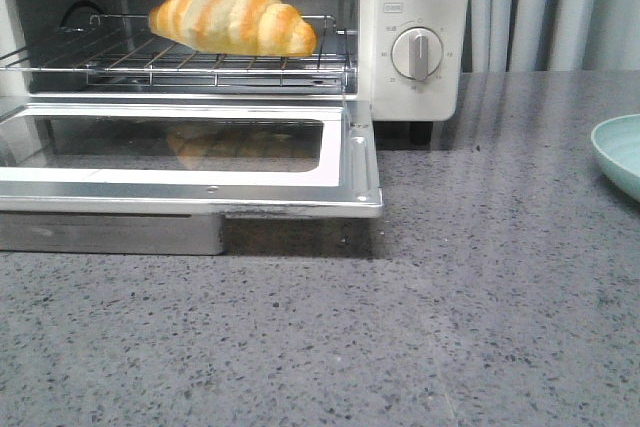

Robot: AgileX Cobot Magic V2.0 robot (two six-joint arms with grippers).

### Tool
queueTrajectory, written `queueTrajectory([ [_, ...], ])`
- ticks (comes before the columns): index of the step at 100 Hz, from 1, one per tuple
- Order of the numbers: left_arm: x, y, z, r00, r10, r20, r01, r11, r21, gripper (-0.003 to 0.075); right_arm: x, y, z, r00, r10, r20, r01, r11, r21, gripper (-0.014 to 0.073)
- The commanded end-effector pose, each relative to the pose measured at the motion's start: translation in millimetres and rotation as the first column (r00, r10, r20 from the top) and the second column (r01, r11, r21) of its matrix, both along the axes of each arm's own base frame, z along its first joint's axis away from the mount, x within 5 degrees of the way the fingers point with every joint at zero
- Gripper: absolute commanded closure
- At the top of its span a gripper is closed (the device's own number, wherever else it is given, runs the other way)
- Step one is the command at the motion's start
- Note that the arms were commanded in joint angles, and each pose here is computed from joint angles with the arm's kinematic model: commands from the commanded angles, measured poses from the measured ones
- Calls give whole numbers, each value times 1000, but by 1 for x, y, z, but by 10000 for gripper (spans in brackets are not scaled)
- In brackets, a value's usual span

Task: Put bread in oven

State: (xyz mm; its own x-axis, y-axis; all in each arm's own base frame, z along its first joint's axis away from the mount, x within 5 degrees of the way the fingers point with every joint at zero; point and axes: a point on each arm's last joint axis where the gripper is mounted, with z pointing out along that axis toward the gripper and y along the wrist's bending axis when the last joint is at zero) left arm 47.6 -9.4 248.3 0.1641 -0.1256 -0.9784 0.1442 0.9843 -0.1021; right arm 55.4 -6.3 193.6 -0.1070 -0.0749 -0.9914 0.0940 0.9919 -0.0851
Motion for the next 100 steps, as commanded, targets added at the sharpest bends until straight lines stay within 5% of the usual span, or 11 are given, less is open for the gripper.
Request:
queueTrajectory([
  [1, -6, 2, 11, 998, 15, 59, -13, 999, -31, 741, 0, 0, 2, 998, 2, 66, 1, 1000, -31, 635],
  [100, -6, 2, 11, 998, 15, 59, -13, 999, -31, 741, -1, 0, -4, 1000, -5, -8, 5, 1000, -23, 655],
])
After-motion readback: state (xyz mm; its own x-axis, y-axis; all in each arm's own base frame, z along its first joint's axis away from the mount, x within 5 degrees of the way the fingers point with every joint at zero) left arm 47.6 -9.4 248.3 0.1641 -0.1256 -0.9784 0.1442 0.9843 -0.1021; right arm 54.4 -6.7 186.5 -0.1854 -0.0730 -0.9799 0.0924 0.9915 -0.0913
